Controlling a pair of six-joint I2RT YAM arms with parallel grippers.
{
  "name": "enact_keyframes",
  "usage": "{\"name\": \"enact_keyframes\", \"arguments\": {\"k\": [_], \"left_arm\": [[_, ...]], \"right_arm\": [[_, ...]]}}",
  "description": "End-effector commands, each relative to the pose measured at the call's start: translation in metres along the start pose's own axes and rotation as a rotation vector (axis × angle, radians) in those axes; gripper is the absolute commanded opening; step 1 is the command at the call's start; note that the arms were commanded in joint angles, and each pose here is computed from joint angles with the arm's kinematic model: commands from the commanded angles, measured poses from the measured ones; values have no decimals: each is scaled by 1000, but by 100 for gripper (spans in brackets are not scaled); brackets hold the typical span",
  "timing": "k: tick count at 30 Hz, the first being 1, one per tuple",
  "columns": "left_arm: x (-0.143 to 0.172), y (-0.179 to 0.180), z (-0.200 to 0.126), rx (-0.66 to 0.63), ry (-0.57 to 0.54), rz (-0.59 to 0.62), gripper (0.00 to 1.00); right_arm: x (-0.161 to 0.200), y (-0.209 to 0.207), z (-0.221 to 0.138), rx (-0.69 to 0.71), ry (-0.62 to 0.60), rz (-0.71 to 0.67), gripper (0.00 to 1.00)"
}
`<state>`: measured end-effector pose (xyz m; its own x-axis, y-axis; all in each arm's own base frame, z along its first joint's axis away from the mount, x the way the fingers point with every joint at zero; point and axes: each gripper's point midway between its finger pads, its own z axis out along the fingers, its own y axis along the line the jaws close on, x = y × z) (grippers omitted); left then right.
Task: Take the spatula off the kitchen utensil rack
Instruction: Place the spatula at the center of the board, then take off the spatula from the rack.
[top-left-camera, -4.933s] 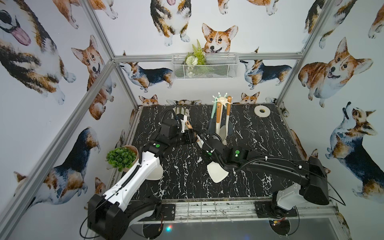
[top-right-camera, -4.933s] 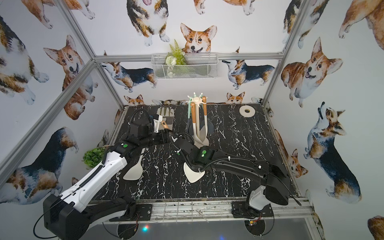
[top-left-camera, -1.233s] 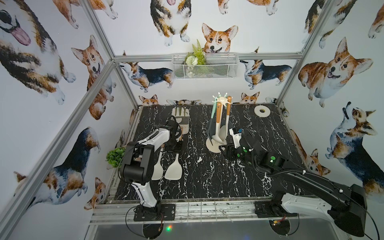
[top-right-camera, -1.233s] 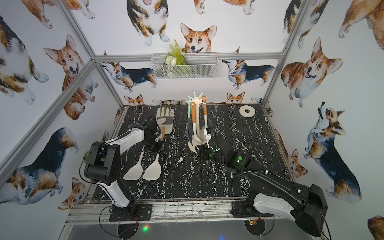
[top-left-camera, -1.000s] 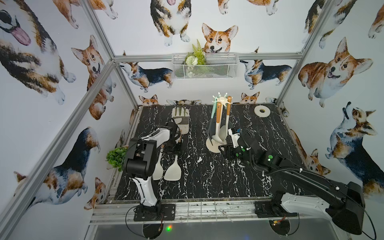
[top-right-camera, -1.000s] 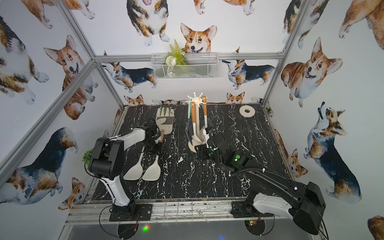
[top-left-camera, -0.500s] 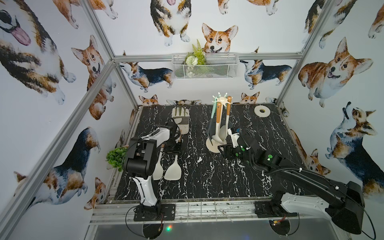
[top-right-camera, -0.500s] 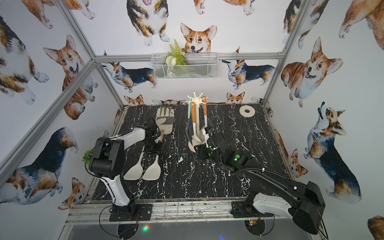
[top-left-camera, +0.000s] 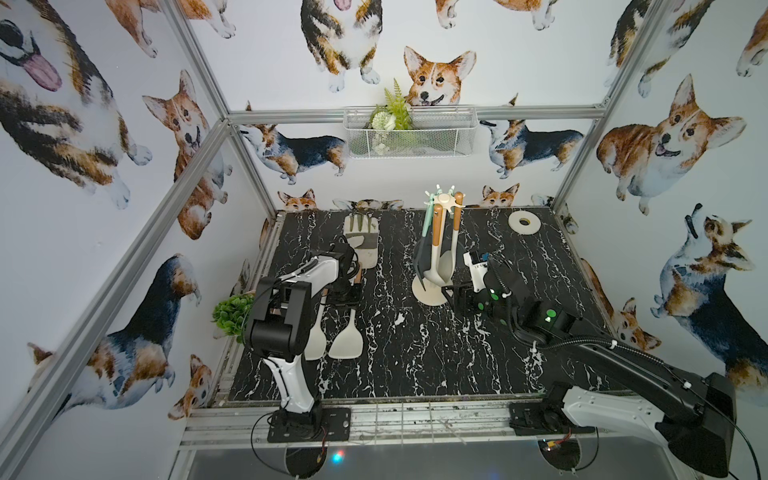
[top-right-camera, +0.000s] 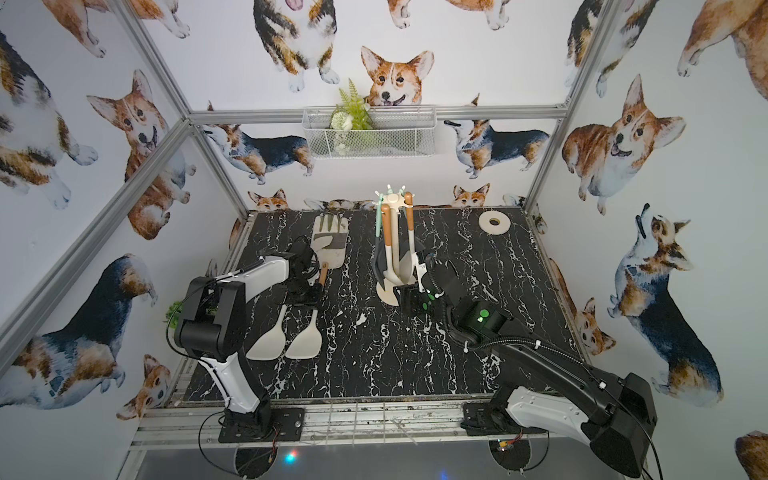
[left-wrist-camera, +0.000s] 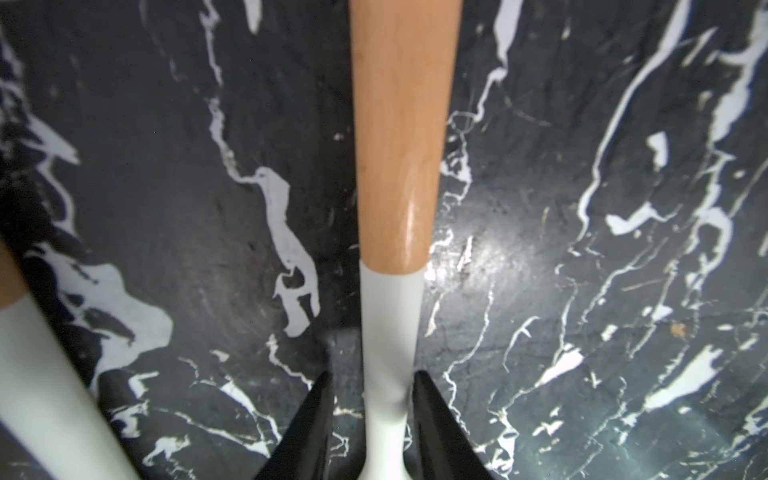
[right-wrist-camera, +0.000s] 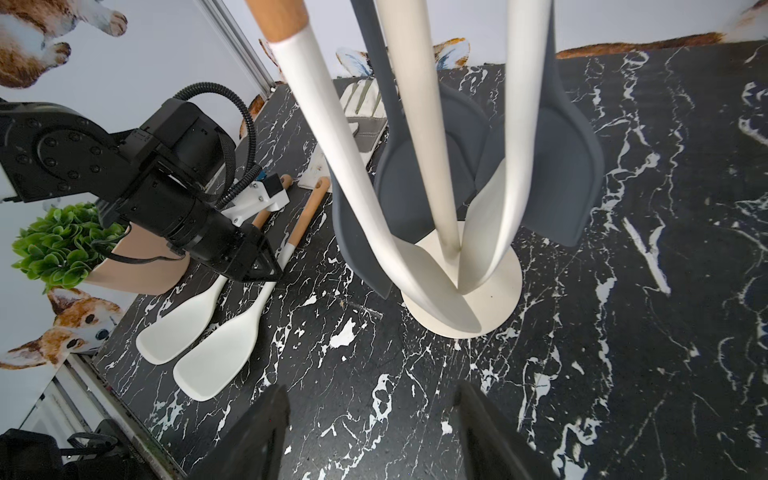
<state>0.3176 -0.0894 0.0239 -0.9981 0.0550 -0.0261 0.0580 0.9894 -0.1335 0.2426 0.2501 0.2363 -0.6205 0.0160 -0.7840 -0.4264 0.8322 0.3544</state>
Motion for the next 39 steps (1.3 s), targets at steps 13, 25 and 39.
{"name": "enact_keyframes", "arguments": {"k": [13, 25, 39], "left_arm": [[-22, -75, -162, 301, -403, 184, 44], [-9, -187, -241, 679, -816, 315, 46], [-10, -205, -229, 659, -789, 365, 46]], "right_arm": [[-43, -62, -16, 130, -37, 55, 70], [-88, -67, 24, 141, -120, 1, 67], [-123, -69, 65, 183, -173, -32, 66]]}}
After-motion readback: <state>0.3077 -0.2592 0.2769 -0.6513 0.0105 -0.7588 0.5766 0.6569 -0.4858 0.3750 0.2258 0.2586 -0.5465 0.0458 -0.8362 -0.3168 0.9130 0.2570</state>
